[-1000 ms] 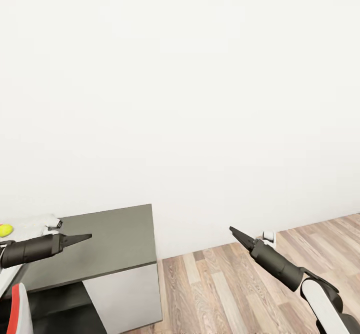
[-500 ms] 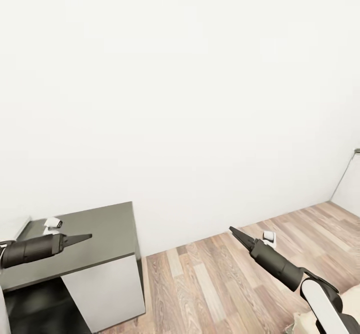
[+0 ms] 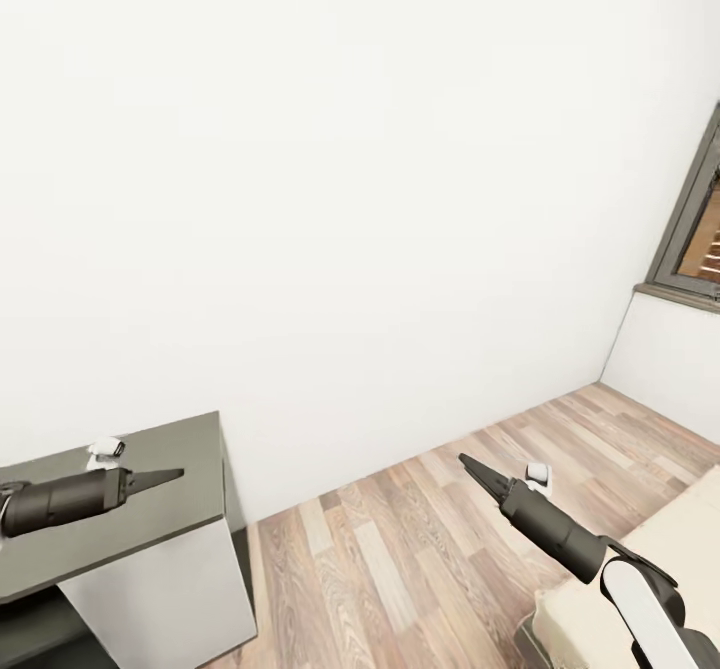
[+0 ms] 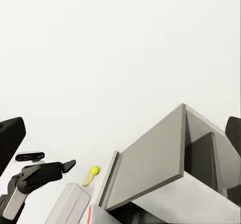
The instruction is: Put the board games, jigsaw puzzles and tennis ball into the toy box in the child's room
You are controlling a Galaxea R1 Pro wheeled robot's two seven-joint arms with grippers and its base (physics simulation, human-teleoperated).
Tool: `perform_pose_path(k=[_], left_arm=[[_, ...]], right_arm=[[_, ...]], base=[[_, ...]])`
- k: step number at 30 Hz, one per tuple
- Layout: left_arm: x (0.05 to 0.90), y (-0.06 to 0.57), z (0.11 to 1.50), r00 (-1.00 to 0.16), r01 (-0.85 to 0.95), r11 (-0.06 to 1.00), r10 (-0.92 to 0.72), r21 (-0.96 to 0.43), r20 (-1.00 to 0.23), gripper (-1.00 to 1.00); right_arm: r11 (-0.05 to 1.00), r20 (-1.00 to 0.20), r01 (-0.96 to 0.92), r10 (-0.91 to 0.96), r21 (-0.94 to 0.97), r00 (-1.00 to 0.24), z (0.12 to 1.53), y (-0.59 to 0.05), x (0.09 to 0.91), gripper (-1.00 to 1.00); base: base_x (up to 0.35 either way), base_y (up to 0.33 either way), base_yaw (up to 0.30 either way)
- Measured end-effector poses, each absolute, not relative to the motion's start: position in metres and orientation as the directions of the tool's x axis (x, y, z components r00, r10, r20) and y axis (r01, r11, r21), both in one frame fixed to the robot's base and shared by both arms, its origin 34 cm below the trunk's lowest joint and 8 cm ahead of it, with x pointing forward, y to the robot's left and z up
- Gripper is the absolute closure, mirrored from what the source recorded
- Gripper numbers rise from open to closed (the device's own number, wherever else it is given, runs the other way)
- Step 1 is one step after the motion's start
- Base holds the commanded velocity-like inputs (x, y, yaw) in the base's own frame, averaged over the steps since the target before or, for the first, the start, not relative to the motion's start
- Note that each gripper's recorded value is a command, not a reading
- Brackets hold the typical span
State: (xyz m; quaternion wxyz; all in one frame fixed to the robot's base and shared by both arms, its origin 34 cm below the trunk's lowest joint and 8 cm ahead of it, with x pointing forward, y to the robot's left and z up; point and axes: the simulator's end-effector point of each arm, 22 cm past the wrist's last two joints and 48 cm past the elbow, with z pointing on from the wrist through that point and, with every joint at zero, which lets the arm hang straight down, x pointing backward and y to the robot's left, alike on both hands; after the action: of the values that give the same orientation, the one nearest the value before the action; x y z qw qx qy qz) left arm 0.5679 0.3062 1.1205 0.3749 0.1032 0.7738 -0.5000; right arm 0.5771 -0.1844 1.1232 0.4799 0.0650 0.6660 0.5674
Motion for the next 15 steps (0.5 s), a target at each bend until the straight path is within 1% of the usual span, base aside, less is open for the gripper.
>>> perform_pose_path(k=[15], left_arm=[[0.5676, 0.3061, 1.1217, -0.682, 0.554, 0.482, -0.205, -0.679, -0.702, -1.00]], right_arm=[[0.346, -0.547, -0.436, 0.649, 0.831, -0.528, 1.1163, -0.1936, 0.5797, -1.00]], base=[[0.259, -0.001, -0.281]])
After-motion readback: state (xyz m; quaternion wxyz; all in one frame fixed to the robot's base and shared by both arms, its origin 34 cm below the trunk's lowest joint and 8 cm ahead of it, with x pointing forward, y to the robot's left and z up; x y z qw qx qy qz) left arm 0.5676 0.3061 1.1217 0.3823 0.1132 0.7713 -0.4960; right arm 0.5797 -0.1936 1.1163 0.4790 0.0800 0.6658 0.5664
